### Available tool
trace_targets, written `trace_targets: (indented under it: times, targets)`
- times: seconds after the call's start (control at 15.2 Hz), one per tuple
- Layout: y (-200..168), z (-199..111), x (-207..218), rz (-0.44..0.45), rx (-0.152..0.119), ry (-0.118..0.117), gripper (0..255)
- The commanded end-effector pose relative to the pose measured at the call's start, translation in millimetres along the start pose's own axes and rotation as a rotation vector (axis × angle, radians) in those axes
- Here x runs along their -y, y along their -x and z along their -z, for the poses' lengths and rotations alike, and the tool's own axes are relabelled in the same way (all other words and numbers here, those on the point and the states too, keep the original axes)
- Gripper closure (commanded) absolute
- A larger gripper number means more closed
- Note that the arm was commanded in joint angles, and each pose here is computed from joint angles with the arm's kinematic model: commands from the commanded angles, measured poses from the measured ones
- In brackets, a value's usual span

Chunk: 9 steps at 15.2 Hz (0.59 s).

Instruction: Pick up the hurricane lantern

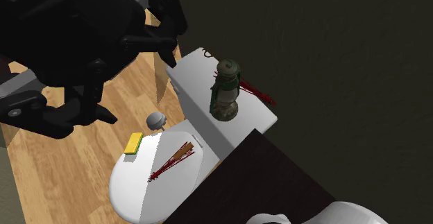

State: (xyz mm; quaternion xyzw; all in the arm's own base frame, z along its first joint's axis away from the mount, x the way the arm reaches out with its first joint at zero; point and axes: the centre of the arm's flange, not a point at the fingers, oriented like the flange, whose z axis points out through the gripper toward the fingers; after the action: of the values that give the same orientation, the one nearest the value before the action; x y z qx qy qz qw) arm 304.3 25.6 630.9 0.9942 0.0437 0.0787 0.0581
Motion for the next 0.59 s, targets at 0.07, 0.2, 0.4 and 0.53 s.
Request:
trace_targets:
  times: [0.07,0.2,0.4,0.53]
  targets:
    - [2.2,-9.5,-9.2,0.012,-0.004,-0.001,0]
    - [6.0,-28.7,-27.7,0.035,-0.011,-0.004,0]
    - [10.8,-57.5,-55.5,0.069,-0.022,-0.009,0]
    - [13.2,-76.8,-74.0,0.092,-0.03,-0.012,0]
